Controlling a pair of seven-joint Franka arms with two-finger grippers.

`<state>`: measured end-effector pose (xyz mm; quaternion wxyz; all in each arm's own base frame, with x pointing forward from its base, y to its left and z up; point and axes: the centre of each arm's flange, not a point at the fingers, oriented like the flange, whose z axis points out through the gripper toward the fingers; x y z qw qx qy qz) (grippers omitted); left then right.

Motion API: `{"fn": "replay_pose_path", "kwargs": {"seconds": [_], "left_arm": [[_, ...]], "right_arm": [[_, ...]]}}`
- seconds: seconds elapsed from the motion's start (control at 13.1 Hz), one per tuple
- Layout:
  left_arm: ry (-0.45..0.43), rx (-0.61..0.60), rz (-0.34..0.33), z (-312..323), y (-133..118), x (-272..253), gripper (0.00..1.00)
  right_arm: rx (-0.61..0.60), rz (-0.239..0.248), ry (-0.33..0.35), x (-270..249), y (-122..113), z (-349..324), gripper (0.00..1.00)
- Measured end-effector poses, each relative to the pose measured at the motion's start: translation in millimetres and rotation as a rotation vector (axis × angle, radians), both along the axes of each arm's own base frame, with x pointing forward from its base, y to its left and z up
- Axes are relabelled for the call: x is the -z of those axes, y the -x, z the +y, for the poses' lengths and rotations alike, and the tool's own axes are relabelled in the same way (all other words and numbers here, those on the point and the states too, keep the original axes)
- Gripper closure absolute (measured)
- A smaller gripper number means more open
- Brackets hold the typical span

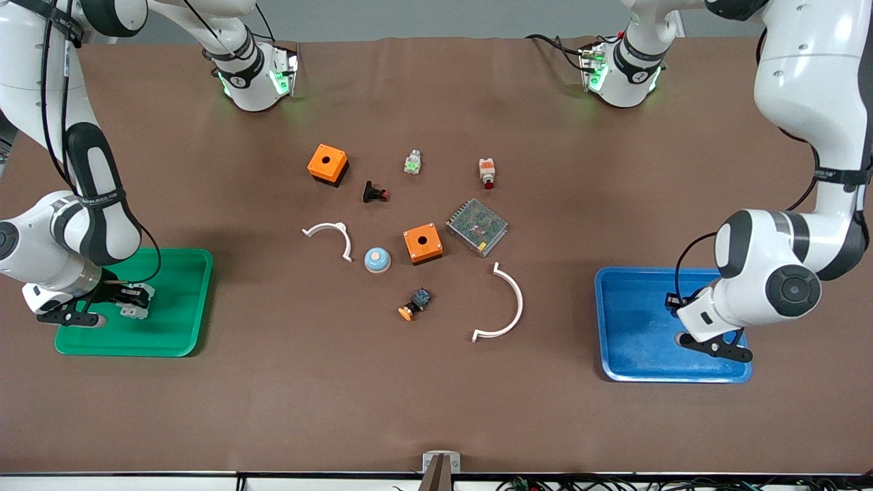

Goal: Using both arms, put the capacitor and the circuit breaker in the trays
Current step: 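Lower the capacitor into the blue tray while the right gripper lowers the breaker, then open both grippers, releasing the capacitor and breaker, and lift away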

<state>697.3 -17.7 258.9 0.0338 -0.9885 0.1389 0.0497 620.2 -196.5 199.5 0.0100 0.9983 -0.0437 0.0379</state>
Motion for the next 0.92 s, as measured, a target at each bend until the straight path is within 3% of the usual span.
{"fn": "replay_pose_path", "kwargs": {"seconds": [0.31, 0.53, 0.69, 0.92], "left_arm": [[0.021, -0.008, -0.022, 6.8, -3.8, 39.9, 0.66], [0.029, 0.005, -0.036, -3.5, -5.5, 40.4, 0.62], [0.040, 0.009, -0.061, -9.5, -9.7, 27.6, 0.43], [0.055, -0.023, -0.117, -37.0, -13.1, -46.8, 0.09]], "right_arm": [[-0.002, -0.006, 0.003, -0.1, -1.5, -0.2, 0.55], [-0.011, -0.015, 0.002, -3.9, -5.6, 3.3, 0.23], [-0.030, -0.001, -0.017, -13.8, -11.0, 14.4, 0.01], [-0.070, 0.068, -0.085, -66.2, -26.3, 34.5, 0.00]]}}
